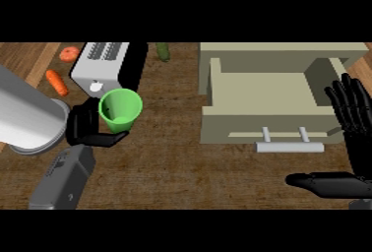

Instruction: Pick up the cup, place it into the drawer and close the drawer

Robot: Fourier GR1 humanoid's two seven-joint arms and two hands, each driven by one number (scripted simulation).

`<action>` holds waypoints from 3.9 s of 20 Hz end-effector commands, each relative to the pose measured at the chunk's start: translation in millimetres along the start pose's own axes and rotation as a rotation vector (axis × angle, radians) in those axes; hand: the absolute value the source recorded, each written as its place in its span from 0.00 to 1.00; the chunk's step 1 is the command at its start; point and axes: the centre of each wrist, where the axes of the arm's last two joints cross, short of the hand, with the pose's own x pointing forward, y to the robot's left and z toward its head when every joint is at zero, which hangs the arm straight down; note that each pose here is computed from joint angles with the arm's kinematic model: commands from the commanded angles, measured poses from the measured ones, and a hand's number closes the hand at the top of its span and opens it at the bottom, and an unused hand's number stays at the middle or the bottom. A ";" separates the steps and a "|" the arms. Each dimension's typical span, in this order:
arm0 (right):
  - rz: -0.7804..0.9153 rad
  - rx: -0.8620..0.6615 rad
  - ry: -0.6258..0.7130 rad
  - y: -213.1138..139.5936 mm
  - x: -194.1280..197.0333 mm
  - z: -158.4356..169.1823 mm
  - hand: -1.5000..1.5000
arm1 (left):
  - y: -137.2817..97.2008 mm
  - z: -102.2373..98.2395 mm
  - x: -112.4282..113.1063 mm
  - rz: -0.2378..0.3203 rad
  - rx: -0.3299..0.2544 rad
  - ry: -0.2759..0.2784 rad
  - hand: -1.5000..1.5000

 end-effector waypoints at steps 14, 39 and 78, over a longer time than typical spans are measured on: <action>0.005 -0.023 -0.012 -20.8 1.8 -3.6 0.00 | -179.7 -131.3 86.2 -0.058 -0.266 -0.119 1.00; -0.011 0.026 -0.010 -16.9 -2.2 -4.4 0.00 | -291.4 -171.0 68.3 -0.221 -0.262 0.110 1.00; 0.059 0.334 -0.021 -27.1 30.1 1.7 1.00 | -327.4 -158.8 73.9 -0.286 -0.232 0.122 0.00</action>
